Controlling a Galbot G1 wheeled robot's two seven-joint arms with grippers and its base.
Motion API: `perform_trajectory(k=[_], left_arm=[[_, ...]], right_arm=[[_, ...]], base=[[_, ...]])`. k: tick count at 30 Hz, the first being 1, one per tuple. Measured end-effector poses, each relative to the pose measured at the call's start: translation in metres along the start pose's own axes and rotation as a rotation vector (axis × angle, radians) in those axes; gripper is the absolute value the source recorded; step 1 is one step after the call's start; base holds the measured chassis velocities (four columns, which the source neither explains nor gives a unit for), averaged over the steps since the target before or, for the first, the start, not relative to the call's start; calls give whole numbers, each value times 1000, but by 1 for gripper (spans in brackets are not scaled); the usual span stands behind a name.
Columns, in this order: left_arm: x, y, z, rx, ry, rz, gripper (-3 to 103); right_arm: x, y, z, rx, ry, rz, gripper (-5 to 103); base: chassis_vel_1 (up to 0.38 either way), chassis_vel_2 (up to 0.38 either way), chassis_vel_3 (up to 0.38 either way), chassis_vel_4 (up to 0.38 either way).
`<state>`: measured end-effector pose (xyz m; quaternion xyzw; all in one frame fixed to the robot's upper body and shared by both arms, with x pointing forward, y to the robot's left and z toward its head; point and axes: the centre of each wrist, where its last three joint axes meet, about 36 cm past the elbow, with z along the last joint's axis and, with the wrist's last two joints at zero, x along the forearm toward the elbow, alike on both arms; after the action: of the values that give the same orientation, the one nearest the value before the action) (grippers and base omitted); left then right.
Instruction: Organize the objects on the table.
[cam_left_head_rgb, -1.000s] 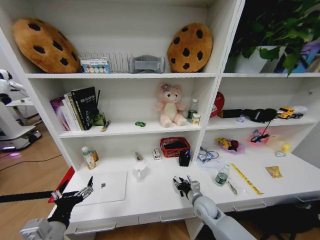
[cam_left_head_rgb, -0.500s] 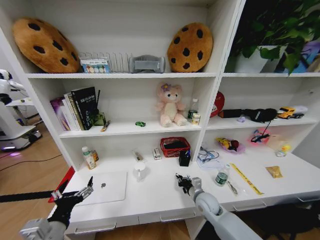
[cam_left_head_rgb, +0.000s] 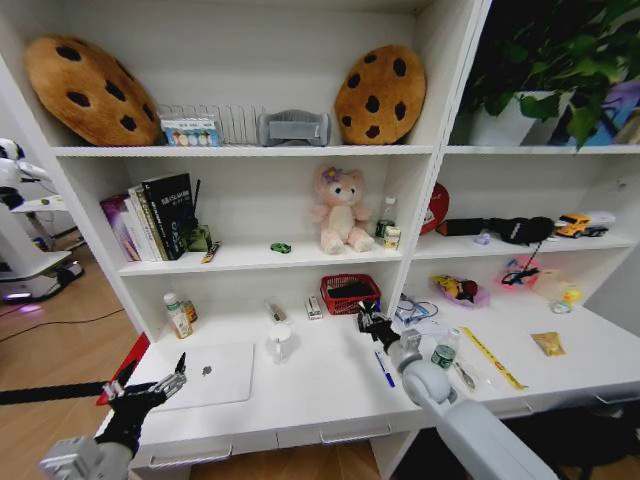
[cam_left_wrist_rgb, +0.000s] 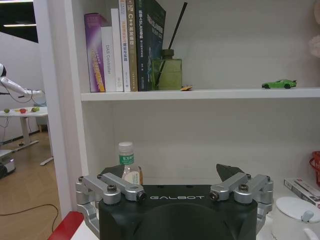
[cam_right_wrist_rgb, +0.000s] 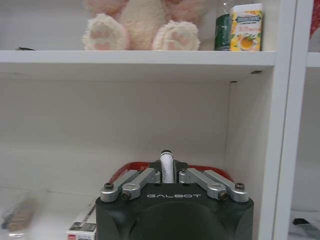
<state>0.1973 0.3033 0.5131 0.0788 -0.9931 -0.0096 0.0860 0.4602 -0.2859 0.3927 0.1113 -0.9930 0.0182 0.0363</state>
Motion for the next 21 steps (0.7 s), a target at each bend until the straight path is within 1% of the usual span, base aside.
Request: perform_trajectory(k=[1,2,4,5,7,10,13,16,18,21], left_arm=[[0,0,0,0,0,0,100],[0,0,0,0,0,0,100],[0,0,0,0,0,0,100],[0,0,0,0,0,0,100],[0,0,0,0,0,0,100],[0,0,0,0,0,0,100],[0,0,0,0,0,0,100],[0,0,0,0,0,0,100],[0,0,0,0,0,0,100],[0,0,0,0,0,0,100]], right_arm=[[-6,-9,4,12,-6,20,11],[-6,-9,4,12,-6,20,11],[-15,-19,9,15,-17,54,11],[-15,-19,9,15,-17,54,11],[-20,-27,11,14,-27,76,11],[-22,-31,12,14,-31,84,11],[-38,-40,11,19,-54,97,11],[-43,-41,10,19,-64,96,11],[-59,-39,6,19,-96,87,11],[-71,-35,2,20,-124,79,11]], base=[[0,0,0,0],[0,0,0,0],[0,0,0,0],[0,0,0,0],[0,0,0,0],[0,0,0,0],[0,0,0,0],[0,0,0,0],[0,0,0,0],[0,0,0,0]])
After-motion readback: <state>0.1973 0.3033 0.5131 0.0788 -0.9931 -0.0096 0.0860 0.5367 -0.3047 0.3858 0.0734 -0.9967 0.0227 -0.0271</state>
